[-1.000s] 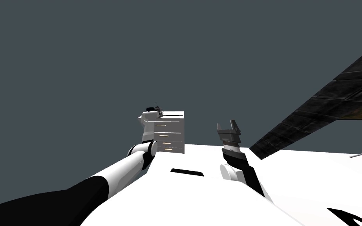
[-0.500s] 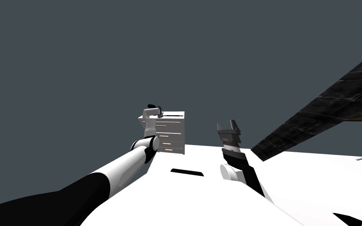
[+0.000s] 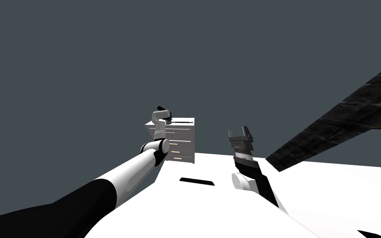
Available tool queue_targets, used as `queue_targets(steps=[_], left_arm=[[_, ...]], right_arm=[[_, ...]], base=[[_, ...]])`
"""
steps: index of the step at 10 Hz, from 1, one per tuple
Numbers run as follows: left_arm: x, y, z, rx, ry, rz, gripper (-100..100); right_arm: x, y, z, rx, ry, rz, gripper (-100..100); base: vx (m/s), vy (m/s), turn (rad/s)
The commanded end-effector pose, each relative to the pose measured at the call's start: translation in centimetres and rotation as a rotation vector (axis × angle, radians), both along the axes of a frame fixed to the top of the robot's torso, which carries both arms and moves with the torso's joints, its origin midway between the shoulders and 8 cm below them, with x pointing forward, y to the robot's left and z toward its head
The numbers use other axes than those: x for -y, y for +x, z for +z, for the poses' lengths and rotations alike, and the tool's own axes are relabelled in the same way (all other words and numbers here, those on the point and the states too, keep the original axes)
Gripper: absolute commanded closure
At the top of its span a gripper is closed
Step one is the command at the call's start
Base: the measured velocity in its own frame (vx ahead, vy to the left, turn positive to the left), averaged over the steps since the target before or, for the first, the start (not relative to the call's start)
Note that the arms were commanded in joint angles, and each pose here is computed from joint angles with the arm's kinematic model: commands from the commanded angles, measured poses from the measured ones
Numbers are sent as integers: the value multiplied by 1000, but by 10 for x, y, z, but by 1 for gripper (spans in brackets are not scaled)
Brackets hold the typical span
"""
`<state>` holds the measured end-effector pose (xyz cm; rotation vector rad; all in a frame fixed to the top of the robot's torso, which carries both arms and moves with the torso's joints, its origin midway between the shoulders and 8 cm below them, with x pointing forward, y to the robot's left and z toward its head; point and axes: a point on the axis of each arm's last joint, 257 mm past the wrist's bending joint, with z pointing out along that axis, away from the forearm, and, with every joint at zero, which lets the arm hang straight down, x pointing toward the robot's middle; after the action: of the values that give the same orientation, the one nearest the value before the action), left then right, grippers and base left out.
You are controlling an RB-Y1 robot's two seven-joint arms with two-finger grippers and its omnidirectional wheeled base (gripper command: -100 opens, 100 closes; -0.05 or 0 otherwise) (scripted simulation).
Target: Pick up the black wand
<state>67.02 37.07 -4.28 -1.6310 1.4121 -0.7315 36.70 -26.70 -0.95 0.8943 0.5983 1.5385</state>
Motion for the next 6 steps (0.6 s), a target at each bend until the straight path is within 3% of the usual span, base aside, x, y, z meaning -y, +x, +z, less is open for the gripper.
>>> queue_targets(steps=[1, 3, 6], left_arm=[[15, 2, -3, -52, -23, -18, -100], [19, -2, -7, -85, -34, -23, -100], [46, -2, -8, -173, -64, -60, -100]], right_arm=[[0, 0, 0, 0, 0, 0, 0], [0, 0, 0, 0, 0, 0, 0], [0, 0, 0, 0, 0, 0, 0]], base=[[43, -7, 20], [30, 0, 5], [47, -1, 19]])
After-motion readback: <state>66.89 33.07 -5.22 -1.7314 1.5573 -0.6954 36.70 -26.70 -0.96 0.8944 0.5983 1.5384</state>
